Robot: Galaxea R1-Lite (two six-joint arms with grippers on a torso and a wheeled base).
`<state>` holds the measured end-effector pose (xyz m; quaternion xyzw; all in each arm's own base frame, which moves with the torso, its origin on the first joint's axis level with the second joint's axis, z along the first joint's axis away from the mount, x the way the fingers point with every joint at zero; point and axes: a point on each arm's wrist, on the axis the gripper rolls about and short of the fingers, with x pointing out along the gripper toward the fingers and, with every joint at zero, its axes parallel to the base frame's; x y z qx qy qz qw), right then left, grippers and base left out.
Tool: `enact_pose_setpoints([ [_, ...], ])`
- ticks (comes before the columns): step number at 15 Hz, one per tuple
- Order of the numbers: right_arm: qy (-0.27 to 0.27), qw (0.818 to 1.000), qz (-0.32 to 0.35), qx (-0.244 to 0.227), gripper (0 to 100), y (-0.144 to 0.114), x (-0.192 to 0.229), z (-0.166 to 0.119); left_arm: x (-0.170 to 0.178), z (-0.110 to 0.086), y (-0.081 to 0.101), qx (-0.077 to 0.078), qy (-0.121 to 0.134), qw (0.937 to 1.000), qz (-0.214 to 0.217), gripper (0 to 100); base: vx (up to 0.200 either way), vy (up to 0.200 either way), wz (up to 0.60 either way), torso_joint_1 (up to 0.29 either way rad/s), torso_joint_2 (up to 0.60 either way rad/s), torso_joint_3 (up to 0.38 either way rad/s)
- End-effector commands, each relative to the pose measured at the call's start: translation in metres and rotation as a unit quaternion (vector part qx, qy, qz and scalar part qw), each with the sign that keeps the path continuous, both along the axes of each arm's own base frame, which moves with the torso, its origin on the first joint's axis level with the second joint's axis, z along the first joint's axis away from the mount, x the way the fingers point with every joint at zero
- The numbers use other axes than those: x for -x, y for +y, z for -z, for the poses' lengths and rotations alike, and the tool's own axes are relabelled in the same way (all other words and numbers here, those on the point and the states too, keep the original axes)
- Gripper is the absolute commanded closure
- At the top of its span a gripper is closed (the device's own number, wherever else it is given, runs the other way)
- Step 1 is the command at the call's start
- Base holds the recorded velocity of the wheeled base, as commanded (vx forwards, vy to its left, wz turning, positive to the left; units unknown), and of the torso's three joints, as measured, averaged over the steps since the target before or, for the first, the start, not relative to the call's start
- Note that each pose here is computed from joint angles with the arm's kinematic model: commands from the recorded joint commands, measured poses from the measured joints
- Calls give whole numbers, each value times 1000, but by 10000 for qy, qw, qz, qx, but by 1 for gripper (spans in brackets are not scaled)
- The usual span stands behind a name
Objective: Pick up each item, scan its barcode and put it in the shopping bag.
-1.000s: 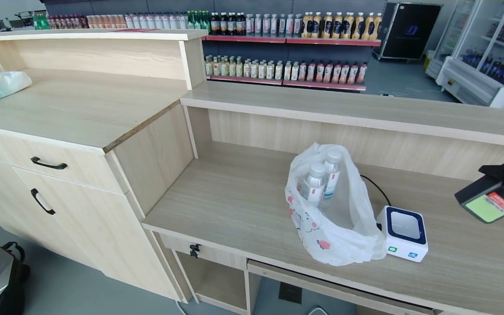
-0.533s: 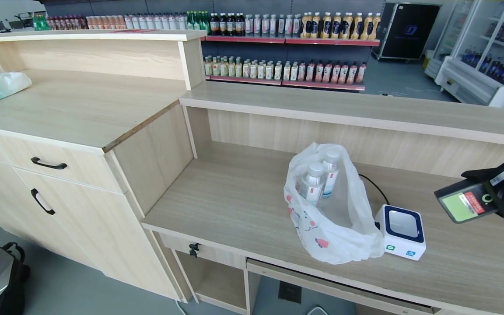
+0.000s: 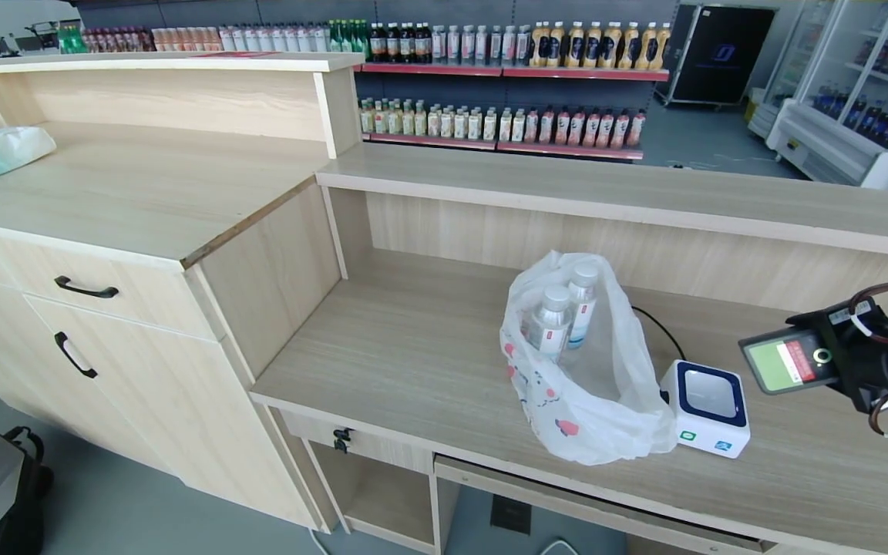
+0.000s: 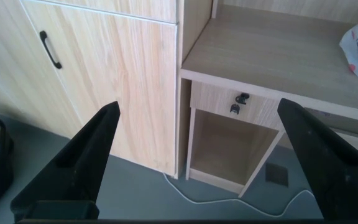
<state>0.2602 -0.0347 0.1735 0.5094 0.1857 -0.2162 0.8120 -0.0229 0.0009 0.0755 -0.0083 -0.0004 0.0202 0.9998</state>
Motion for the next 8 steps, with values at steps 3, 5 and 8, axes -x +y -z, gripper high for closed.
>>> enact_pose_setpoints([
  [3,301,9994,15,-156,100,0,-32,20,0,0,0,1,2,10000,-5,0,0,0,0,0,0,0],
  [5,470,9987,-83,-170,100,5,-39,30,0,0,0,1,2,10000,-5,0,0,0,0,0,0,0],
  [8,585,9978,-205,-226,100,16,-47,40,0,0,0,1,2,10000,-5,0,0,0,0,0,0,0],
])
